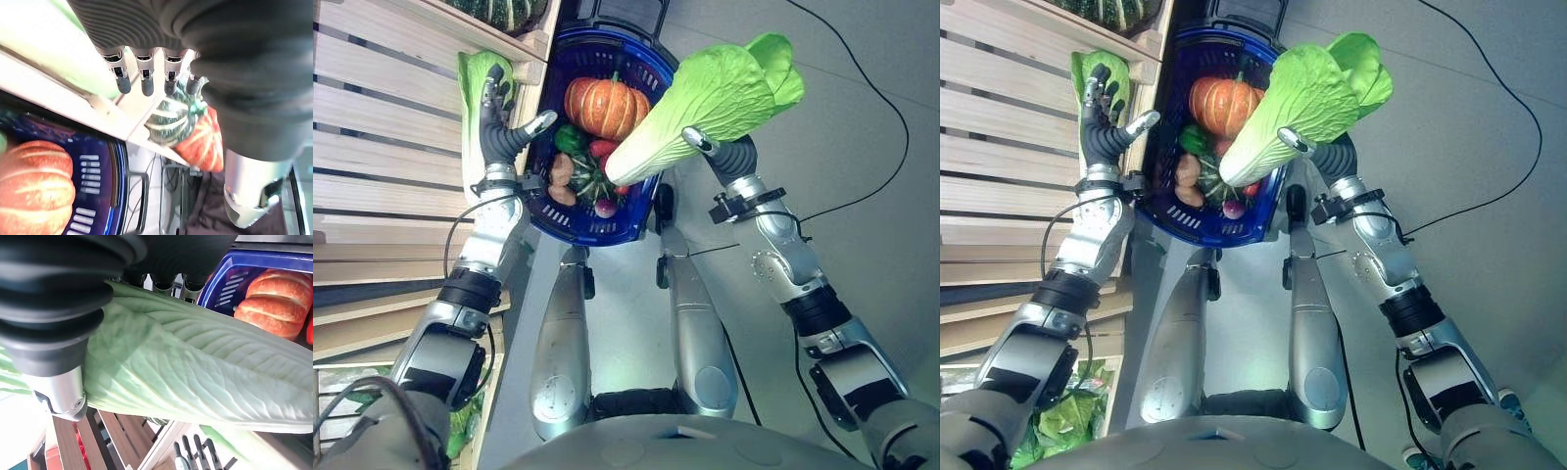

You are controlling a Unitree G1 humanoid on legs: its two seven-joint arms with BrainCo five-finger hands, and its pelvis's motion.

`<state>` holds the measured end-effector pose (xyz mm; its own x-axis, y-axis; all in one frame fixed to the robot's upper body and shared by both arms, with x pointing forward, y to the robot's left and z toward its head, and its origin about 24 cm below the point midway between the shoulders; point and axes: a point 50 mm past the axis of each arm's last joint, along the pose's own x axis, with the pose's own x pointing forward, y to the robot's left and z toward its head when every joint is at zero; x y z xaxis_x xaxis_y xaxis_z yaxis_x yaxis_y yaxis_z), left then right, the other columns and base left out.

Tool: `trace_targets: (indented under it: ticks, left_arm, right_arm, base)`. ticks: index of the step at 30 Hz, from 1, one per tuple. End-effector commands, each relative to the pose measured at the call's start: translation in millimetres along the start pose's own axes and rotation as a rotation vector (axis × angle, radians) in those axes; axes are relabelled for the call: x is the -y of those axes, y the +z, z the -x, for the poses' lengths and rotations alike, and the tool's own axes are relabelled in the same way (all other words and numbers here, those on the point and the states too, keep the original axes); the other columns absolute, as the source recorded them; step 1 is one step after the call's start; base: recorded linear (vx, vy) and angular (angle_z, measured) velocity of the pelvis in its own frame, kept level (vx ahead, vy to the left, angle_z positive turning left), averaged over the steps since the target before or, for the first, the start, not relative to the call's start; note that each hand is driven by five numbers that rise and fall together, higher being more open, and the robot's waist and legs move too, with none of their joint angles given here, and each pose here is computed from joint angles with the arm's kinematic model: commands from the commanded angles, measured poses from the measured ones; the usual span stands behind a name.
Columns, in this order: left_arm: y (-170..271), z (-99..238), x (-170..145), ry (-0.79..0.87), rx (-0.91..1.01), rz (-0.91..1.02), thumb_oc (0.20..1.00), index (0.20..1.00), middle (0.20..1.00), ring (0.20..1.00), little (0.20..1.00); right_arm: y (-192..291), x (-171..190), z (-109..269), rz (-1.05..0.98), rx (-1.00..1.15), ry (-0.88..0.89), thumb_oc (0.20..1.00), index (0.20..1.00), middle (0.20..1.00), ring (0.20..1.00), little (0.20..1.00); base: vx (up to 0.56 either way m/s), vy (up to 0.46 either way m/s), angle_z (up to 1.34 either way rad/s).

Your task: Pick up fruits and vegetables into the basket

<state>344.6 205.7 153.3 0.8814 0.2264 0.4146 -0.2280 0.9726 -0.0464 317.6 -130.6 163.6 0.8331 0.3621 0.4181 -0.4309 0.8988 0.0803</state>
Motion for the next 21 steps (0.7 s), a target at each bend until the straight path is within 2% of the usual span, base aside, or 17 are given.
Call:
trace_targets:
  ticks: [1,11,21]
  left_arm:
    - [12,-3,-14,0.101,0.074,0.124,1.0,1.0,1.0,1.0,1.0]
    - [2,-8,-25,0.211,0.024,0.01,1.0,1.0,1.0,1.0,1.0]
    - [-14,-27,-41,0.263,-0.093,-0.178,1.0,1.0,1.0,1.0,1.0]
  right_arm:
    - [29,-2,-3,0.062,0.153,-0.013,0.2,0.2,0.2,0.2,0.2]
    - [22,-2,-12,0.167,0.056,0.021,0.2,0.2,0.2,0.2,0.2]
    - [-1,9,-50,0.247,-0.152,-0.019,0.2,0.2,0.2,0.2,0.2]
  base:
    - [-0.01,0.037,0.0]
    - [0.0,0.0,0.0]
    - [0.0,0.0,0.0]
